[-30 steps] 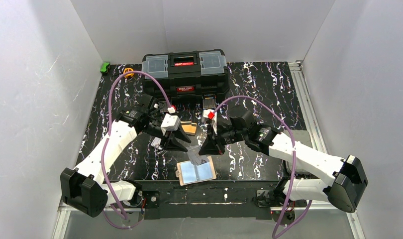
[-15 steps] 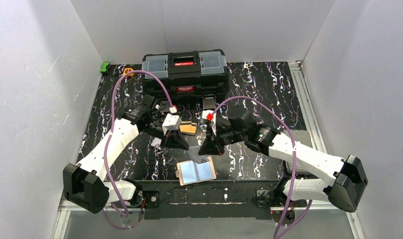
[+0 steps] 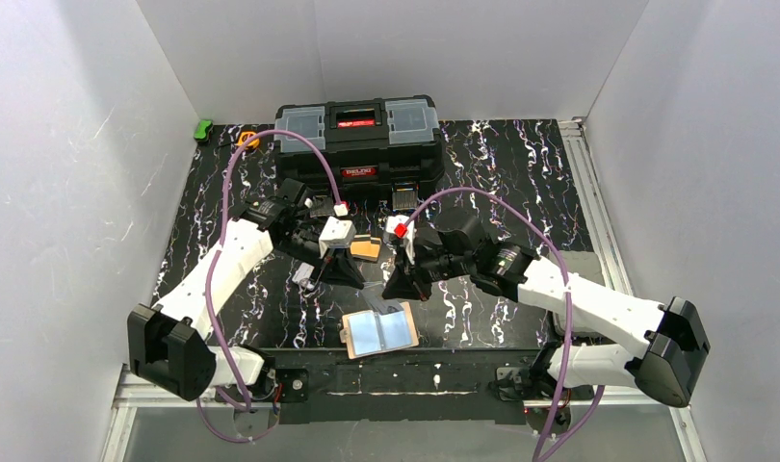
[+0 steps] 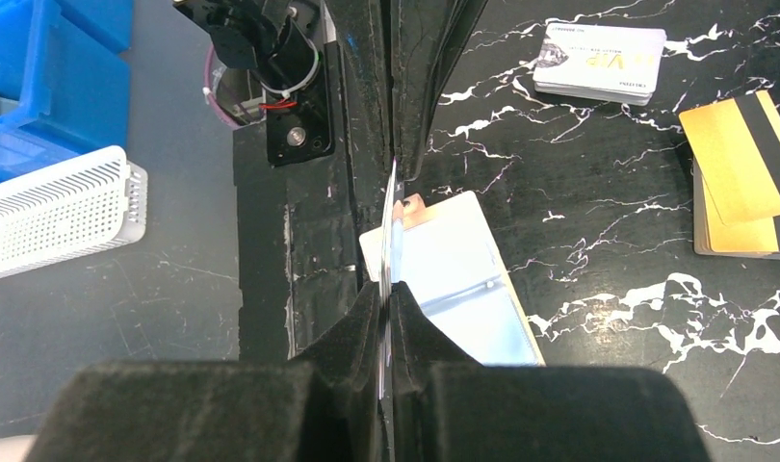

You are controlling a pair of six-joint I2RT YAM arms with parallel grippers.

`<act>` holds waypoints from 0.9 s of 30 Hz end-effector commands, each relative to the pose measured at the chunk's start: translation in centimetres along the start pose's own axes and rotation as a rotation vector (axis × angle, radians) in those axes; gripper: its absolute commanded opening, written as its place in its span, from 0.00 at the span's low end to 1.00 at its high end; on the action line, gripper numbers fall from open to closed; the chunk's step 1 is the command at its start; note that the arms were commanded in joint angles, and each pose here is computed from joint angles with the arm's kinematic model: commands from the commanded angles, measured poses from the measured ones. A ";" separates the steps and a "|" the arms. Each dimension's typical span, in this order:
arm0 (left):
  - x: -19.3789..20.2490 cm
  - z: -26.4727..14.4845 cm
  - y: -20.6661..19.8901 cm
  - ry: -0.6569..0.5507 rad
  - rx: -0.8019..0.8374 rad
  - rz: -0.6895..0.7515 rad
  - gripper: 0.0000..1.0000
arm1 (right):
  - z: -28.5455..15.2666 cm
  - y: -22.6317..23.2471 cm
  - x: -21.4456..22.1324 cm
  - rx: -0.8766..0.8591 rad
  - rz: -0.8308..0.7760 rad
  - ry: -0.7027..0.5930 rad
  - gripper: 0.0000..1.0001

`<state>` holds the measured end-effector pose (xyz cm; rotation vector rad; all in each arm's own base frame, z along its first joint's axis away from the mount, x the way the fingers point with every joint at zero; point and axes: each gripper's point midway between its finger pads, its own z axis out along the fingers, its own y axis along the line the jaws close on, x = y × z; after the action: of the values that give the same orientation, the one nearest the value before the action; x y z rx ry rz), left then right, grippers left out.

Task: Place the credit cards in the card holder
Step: Place the credit card at the center of the board.

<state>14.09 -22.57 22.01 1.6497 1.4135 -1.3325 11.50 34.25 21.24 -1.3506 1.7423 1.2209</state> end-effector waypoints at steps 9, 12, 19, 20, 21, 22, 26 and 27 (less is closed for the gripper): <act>0.2 -0.8 1.0 0.056 -0.021 0.022 0.00 | 0.8 -1.4 2.2 0.079 -0.022 0.063 0.01; 0.7 -1.1 1.5 0.068 -0.031 0.013 0.00 | 1.0 -1.7 2.8 0.084 -0.010 0.073 0.01; 2.4 -1.6 2.5 0.108 -0.067 -0.007 0.00 | 1.5 -2.0 3.8 0.086 0.011 0.096 0.01; 2.8 -1.9 2.9 0.114 -0.078 -0.013 0.00 | 1.6 -2.0 4.0 0.083 0.017 0.097 0.01; 3.2 -2.2 3.3 0.123 -0.094 -0.023 0.00 | 1.7 -2.0 4.2 0.082 0.020 0.100 0.02; 3.7 -2.5 3.7 0.135 -0.106 -0.036 0.00 | 1.8 -2.1 4.4 0.081 0.021 0.102 0.02; 6.3 -4.0 5.1 0.194 -0.143 -0.090 0.00 | 2.5 -2.2 5.3 0.071 0.066 0.103 0.01; 7.0 -4.4 5.5 0.205 -0.154 -0.110 0.00 | 2.7 -2.1 5.6 0.063 0.074 0.102 0.01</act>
<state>17.66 -20.75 18.93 1.6466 1.5642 -1.2470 13.96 35.72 18.30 -1.2995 1.7498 1.0879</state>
